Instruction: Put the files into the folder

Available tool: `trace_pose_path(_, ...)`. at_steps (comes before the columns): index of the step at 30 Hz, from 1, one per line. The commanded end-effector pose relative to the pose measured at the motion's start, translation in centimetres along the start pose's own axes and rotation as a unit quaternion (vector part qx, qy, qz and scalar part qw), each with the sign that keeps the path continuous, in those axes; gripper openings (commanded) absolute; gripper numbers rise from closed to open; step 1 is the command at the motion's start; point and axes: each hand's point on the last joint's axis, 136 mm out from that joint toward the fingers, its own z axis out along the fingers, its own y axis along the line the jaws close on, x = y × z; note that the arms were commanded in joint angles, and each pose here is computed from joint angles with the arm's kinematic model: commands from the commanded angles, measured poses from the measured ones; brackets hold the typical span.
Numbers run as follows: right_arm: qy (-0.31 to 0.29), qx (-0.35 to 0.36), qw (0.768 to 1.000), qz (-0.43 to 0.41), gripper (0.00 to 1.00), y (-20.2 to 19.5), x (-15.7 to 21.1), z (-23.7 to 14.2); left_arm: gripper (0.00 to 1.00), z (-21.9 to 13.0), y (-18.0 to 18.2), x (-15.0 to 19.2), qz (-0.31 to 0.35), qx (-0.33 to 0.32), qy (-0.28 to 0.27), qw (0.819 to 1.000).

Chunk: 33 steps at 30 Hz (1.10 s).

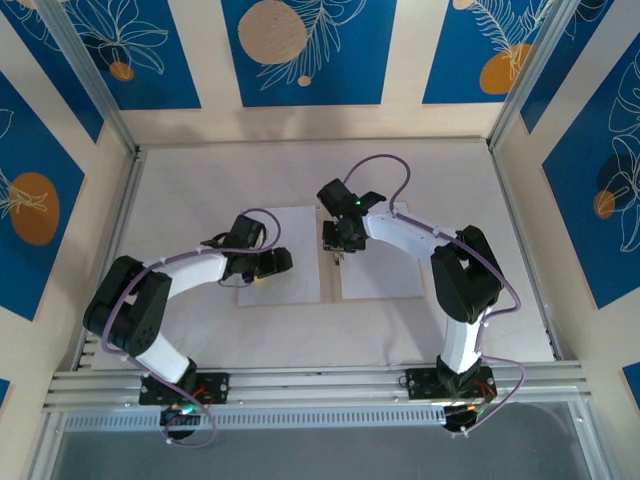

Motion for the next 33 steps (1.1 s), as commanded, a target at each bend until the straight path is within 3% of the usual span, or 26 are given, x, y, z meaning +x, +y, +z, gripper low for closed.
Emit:
trace_pose_path(1,0.007,0.007,1.0,-0.002,0.28,0.27,0.15,-0.05,0.79,0.6,1.48,2.02,-0.011,-0.02,0.04,0.999)
trace_pose_path(33,0.022,0.033,0.999,-0.008,0.17,-0.61,0.5,0.72,0.8,0.5,1.59,2.19,-0.01,-0.019,0.046,0.999)
